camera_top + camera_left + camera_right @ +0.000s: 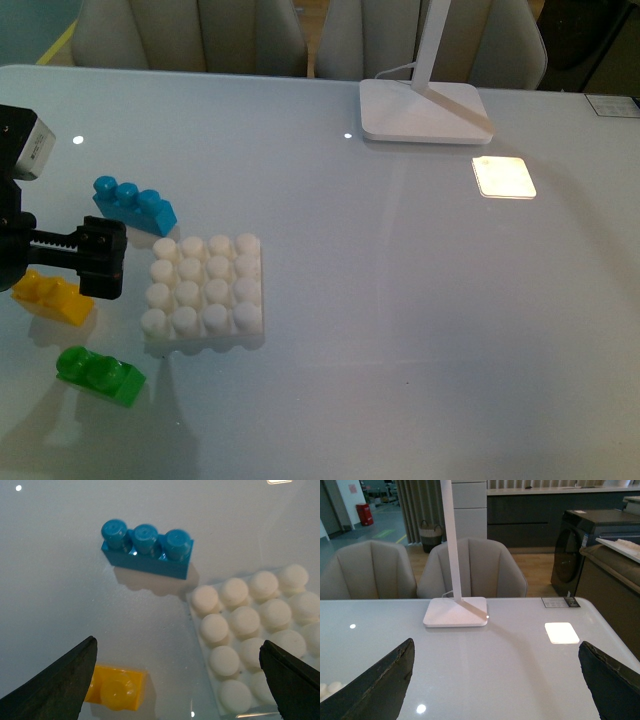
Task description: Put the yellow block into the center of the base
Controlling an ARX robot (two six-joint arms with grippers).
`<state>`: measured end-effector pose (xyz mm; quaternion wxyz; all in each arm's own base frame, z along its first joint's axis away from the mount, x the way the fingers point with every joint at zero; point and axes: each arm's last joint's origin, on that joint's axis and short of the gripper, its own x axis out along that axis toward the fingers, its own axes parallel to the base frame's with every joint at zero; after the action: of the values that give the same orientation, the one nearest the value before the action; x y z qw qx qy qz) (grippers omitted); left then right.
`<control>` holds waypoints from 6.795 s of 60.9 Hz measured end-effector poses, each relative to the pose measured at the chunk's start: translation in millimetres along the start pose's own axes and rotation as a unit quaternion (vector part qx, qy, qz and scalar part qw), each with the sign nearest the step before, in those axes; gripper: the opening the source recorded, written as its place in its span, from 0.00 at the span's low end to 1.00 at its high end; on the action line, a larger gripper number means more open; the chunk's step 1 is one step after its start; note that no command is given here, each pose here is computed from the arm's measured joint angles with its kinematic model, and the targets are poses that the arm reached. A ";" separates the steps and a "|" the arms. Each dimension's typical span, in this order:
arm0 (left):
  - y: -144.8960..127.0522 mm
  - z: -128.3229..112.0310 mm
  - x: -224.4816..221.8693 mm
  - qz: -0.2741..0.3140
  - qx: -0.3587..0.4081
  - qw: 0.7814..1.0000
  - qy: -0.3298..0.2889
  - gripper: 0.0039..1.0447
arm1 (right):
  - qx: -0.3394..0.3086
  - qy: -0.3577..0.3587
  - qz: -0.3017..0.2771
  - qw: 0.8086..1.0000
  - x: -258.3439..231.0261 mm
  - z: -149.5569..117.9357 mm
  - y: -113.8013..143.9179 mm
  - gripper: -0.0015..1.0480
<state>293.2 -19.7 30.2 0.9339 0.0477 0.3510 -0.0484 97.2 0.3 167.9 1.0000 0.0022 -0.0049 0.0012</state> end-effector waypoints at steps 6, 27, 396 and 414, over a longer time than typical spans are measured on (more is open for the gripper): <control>11.2 -2.7 5.2 0.011 -0.018 1.000 0.013 0.93 | 0.000 0.000 0.000 1.000 0.0 0.0 0.0 0.92; 30.6 -3.7 12.5 0.000 -0.026 0.999 0.023 0.93 | 0.000 0.000 0.000 1.000 0.0 0.0 0.0 0.92; -129.4 0.0 42.4 0.044 -0.069 0.993 0.087 0.60 | 0.000 0.000 0.000 1.000 0.0 0.0 0.0 0.92; -129.9 0.1 43.1 0.048 -0.074 0.993 0.084 0.60 | 0.000 0.000 0.000 1.000 0.0 0.0 0.0 0.92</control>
<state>309.4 -150.9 -5.3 0.9034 -0.0004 0.4280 0.0267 97.2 0.3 167.9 1.0000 0.0022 -0.0049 0.0012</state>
